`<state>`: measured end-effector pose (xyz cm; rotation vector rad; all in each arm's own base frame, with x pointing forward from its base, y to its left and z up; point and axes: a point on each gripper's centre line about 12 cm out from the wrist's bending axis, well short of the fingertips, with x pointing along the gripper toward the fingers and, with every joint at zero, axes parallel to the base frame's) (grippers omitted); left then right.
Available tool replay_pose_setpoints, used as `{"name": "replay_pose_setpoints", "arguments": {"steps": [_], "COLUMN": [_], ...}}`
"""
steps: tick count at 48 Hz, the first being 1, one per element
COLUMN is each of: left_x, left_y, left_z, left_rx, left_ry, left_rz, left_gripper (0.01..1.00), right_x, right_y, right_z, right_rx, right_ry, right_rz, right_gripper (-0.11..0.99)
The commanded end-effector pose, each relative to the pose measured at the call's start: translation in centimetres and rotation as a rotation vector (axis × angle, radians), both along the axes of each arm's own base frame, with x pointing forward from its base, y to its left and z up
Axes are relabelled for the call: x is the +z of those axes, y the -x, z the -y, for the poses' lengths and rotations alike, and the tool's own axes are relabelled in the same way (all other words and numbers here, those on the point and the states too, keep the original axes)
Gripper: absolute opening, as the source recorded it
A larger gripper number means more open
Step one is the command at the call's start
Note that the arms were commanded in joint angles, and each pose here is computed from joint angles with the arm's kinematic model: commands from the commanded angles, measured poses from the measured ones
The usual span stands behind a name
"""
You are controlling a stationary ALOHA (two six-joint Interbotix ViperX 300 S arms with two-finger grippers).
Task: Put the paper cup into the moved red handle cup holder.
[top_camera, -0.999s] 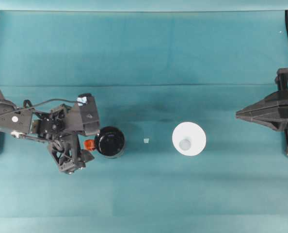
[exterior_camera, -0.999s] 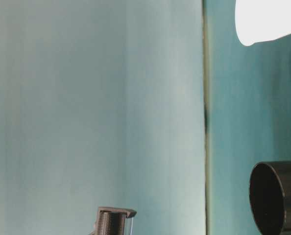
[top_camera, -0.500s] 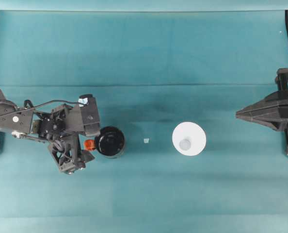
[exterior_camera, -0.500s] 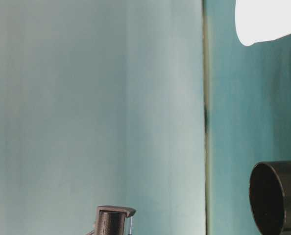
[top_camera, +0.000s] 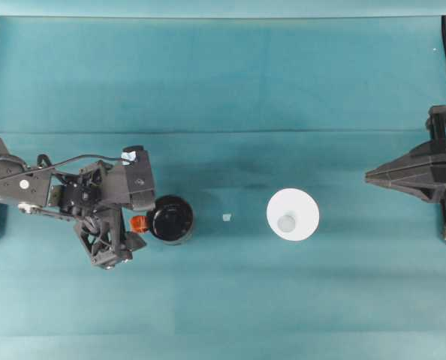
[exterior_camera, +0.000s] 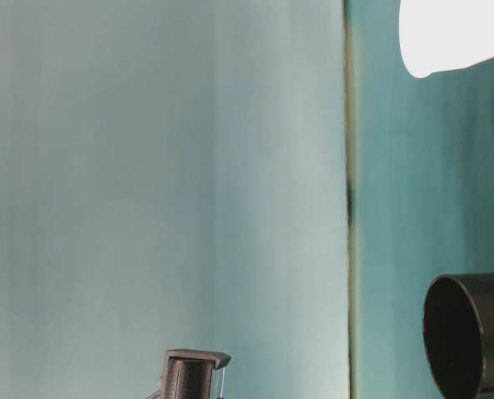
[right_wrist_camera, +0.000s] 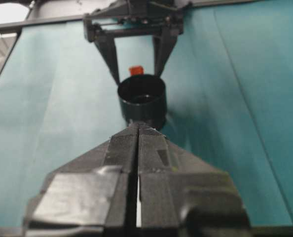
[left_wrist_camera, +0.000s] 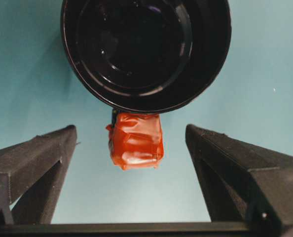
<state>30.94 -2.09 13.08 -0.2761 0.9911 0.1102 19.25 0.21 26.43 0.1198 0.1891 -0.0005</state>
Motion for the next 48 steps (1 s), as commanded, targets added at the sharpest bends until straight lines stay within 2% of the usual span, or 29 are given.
{"name": "replay_pose_setpoints", "arguments": {"steps": [1, 39, 44, 48], "left_x": [0.56, 0.61, 0.53, 0.53], "left_y": [-0.48, -0.54, -0.45, -0.4], "left_z": [0.13, 0.13, 0.12, 0.12], "left_rx": [-0.005, -0.005, -0.005, -0.007], "left_ry": [0.0, 0.0, 0.0, -0.001], "left_rz": [0.022, 0.025, 0.022, 0.022], "left_gripper": [0.985, 0.966, 0.872, 0.66], "right_x": [0.6, 0.6, 0.6, 0.6], "right_y": [-0.19, -0.19, -0.19, -0.19], "right_z": [0.03, 0.03, 0.03, 0.03], "right_rx": [-0.003, -0.003, -0.003, -0.003], "right_ry": [-0.009, -0.009, -0.009, -0.009], "right_rz": [0.015, 0.015, 0.015, 0.015], "right_gripper": [-0.1, -0.1, -0.1, -0.1]}}
